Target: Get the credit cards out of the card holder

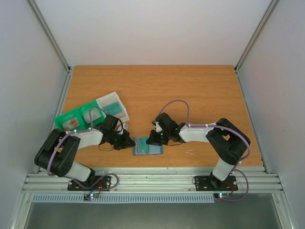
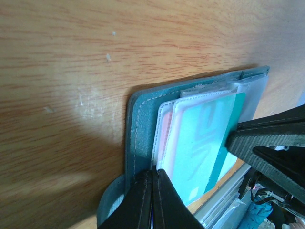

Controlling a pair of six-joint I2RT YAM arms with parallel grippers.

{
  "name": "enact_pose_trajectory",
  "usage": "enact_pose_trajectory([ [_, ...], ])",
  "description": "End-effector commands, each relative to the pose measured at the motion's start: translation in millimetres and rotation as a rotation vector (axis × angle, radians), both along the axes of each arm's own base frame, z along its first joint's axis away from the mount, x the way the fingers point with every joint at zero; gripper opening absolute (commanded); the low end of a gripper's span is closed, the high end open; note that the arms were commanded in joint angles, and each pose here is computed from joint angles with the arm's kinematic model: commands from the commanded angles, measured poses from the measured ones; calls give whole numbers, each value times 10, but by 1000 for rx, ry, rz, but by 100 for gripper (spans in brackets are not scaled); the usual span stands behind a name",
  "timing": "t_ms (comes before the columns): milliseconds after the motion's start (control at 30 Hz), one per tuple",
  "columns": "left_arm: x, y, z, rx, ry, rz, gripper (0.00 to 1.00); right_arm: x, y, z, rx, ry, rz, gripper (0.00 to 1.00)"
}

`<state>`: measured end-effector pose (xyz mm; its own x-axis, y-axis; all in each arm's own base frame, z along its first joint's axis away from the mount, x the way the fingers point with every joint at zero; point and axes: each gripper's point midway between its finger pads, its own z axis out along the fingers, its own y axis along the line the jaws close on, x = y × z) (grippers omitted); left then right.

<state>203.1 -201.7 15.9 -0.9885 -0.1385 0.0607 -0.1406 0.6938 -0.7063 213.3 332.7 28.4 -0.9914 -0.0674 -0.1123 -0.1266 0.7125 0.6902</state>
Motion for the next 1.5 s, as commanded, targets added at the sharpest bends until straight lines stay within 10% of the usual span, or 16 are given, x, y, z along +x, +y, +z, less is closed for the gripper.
enact_pose_trajectory([
  [0,-89,207,-248,132,48,43,4,35,-202,-11,-70,-15,-54,1],
  [600,34,160,-26,114,16,60,13,52,-440,409,-79,-80,-136,1],
  [967,279,-81,772,-100,-124,117,48,27,-258,925,96,-69,-146,1],
  [1467,292,-262,1749,-449,-315,143,60,59,-42,1733,405,-115,-164,1],
])
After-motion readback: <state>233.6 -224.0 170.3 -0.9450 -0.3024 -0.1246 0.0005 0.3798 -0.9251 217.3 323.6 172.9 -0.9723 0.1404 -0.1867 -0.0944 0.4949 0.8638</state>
